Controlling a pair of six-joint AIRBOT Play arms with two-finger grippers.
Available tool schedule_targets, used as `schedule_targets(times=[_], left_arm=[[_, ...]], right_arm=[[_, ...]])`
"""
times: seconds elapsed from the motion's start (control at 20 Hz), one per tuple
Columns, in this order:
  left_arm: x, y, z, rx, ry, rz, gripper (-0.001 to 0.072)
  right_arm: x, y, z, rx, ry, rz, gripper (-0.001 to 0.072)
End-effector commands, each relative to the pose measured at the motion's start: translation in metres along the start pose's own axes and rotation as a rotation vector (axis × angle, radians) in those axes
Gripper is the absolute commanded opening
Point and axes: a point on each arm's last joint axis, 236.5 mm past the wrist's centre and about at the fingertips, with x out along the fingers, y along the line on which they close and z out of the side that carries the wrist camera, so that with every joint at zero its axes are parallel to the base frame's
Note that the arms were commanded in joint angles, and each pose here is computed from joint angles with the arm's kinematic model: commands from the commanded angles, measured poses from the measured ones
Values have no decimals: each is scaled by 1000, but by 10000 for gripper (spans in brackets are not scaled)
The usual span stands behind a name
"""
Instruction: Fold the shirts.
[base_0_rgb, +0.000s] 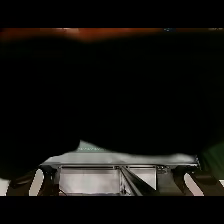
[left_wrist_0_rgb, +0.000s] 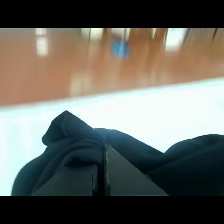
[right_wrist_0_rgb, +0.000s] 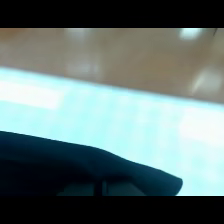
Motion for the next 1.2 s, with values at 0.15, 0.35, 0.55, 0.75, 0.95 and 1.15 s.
schedule_targets(times=[0.15, 0.35, 0.55, 0.75, 0.95, 1.15], left_arm=[[111, 80, -164, -378, 361, 15, 25], [195, 149, -225, -568, 305, 104, 25], [269, 190, -243, -627, 342, 151, 25], [338, 196, -249, -632, 435, 97, 25], [357, 197, -223, -651, 494, 2, 496], [296, 235, -214, -707, 662, 50, 507]], right_arm=[[157, -18, -105, 164, 309, 101, 23], [273, -49, -149, 241, 431, 92, 23], [377, -76, -168, 317, 525, 89, 23], [449, -83, -176, 458, 560, 122, 24], [461, -111, -160, 636, 529, 130, 417], [399, -171, -147, 693, 568, 90, 407]])
